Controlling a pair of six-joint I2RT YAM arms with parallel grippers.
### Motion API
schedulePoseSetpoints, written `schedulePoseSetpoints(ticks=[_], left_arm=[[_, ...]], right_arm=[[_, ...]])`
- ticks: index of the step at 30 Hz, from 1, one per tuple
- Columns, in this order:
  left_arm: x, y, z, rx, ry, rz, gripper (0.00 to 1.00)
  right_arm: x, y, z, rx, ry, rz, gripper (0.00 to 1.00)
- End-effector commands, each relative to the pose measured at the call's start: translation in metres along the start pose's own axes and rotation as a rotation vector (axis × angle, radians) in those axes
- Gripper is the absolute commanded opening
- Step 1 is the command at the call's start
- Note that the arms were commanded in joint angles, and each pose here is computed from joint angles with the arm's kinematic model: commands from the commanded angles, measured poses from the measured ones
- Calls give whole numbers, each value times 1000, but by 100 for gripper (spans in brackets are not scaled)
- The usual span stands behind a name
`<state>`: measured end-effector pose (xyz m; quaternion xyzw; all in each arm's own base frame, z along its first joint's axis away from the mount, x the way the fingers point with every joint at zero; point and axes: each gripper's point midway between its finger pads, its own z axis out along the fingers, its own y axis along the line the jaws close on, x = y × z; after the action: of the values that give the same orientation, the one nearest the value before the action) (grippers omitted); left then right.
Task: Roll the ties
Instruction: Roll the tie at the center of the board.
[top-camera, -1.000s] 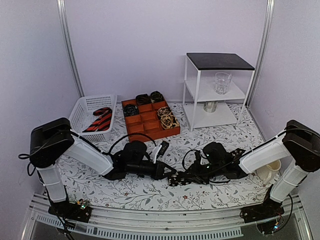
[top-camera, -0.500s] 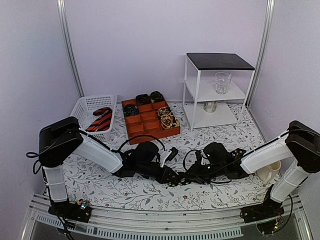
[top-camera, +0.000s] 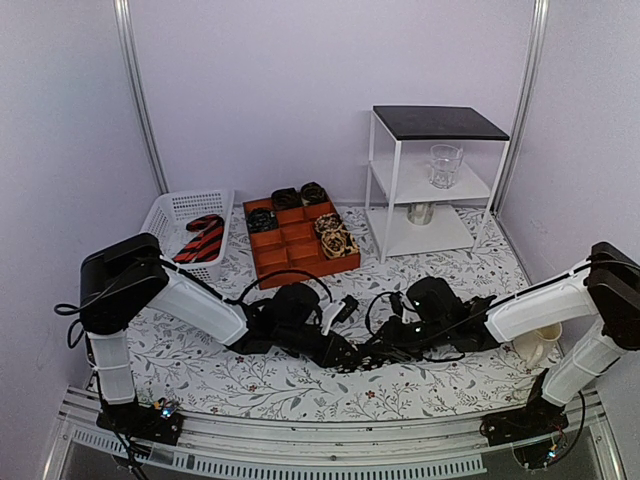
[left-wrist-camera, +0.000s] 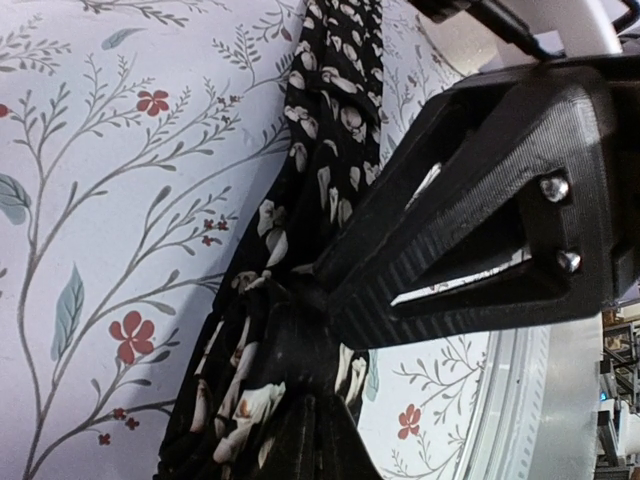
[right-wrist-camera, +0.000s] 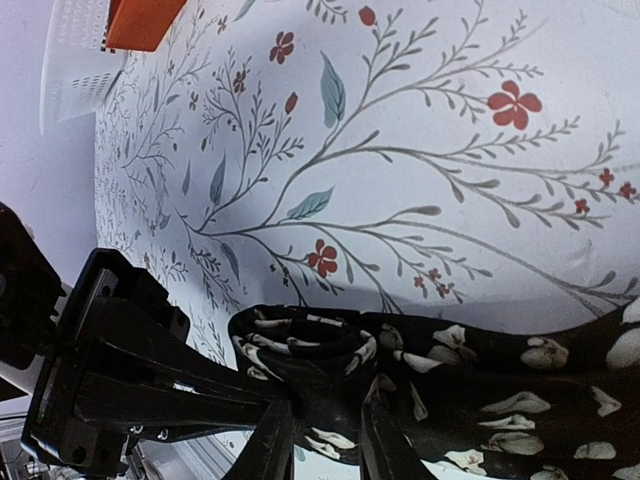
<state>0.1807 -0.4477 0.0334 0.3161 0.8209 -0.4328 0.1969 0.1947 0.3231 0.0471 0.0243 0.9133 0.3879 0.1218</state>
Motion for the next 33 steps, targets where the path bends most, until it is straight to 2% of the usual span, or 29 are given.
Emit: schedulePoseSetpoints(ticks=[1, 9, 13, 18, 23, 30, 33], left_arm=[[27, 21, 6, -85, 88, -22, 5], [23, 27, 2, -143, 90, -53, 6], [-11, 16, -28, -163, -19, -92, 8], [-27, 37, -78, -258, -119, -178, 12], [-1, 45, -91, -279, -82, -223, 15], [40, 47, -71, -249, 25, -334, 1], [46, 43, -60, -222, 56, -345, 0]], right_arm=[[3, -6, 8, 38, 24, -36, 23], [8, -16, 20, 79, 69, -35, 16], [11, -15, 23, 75, 76, -34, 13], [15, -11, 27, 76, 79, -41, 13], [16, -5, 28, 71, 66, -44, 13], [17, -7, 28, 69, 51, -29, 13], [16, -7, 26, 70, 44, -33, 13]])
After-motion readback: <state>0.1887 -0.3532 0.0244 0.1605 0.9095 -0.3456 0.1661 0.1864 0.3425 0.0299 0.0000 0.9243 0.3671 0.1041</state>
